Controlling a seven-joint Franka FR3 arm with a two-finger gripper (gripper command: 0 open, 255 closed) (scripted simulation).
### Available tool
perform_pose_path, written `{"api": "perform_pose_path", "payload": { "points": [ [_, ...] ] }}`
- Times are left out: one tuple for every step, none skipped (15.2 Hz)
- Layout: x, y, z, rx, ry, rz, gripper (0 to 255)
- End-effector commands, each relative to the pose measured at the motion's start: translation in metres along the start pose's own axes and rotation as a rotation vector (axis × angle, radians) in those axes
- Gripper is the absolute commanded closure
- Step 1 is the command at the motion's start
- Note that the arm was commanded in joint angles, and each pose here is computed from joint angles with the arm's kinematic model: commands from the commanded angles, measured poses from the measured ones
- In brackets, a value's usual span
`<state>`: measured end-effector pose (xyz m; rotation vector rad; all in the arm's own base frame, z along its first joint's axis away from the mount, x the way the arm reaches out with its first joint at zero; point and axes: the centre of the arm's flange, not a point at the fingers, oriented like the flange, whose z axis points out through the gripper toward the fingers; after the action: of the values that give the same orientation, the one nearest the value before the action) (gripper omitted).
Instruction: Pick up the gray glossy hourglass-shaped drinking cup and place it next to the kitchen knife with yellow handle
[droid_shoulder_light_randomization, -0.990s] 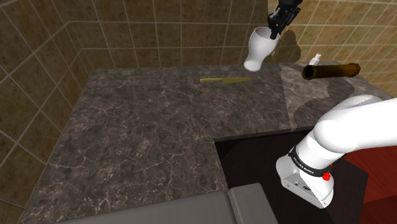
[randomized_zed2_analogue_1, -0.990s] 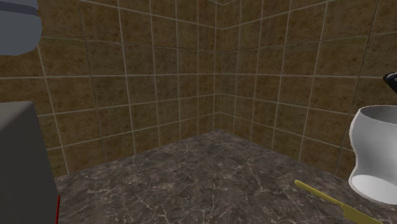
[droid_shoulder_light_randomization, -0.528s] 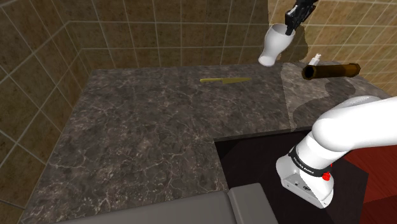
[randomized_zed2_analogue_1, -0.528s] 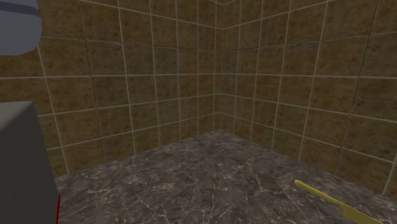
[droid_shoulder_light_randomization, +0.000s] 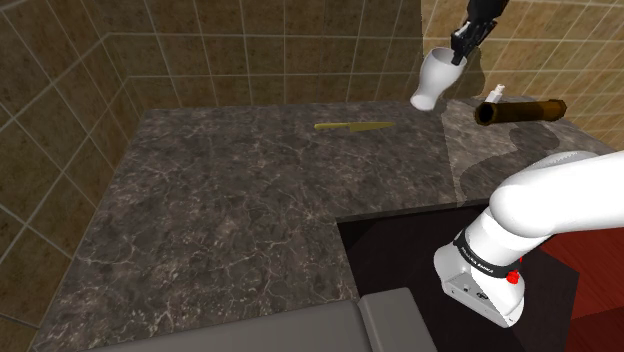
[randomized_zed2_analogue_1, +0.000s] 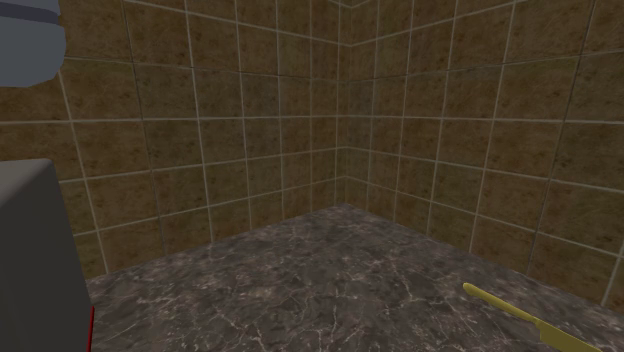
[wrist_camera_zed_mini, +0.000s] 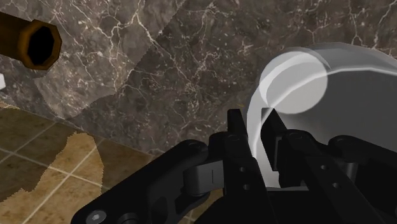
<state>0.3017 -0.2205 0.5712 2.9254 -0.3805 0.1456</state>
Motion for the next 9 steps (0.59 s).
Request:
{"api": "perform_pose_path", "payload": {
  "points": [
    [-0.001, -0.003, 0.01, 0.0, 0.001, 0.0, 255],
    [-0.002, -0.004, 0.016, 0.0, 0.001, 0.0, 255],
    [-0.003, -0.004, 0.021, 0.0, 0.001, 0.0, 255],
    [-0.003, -0.005, 0.026, 0.0, 0.001, 0.0, 255],
    [-0.004, -0.006, 0.031, 0.0, 0.001, 0.0, 255],
    [-0.004, -0.007, 0.036, 0.0, 0.001, 0.0, 255],
    [-0.005, -0.008, 0.041, 0.0, 0.001, 0.0, 255],
    [-0.006, -0.009, 0.046, 0.0, 0.001, 0.0, 255],
    [-0.006, -0.01, 0.052, 0.0, 0.001, 0.0, 255]
  ]
}}
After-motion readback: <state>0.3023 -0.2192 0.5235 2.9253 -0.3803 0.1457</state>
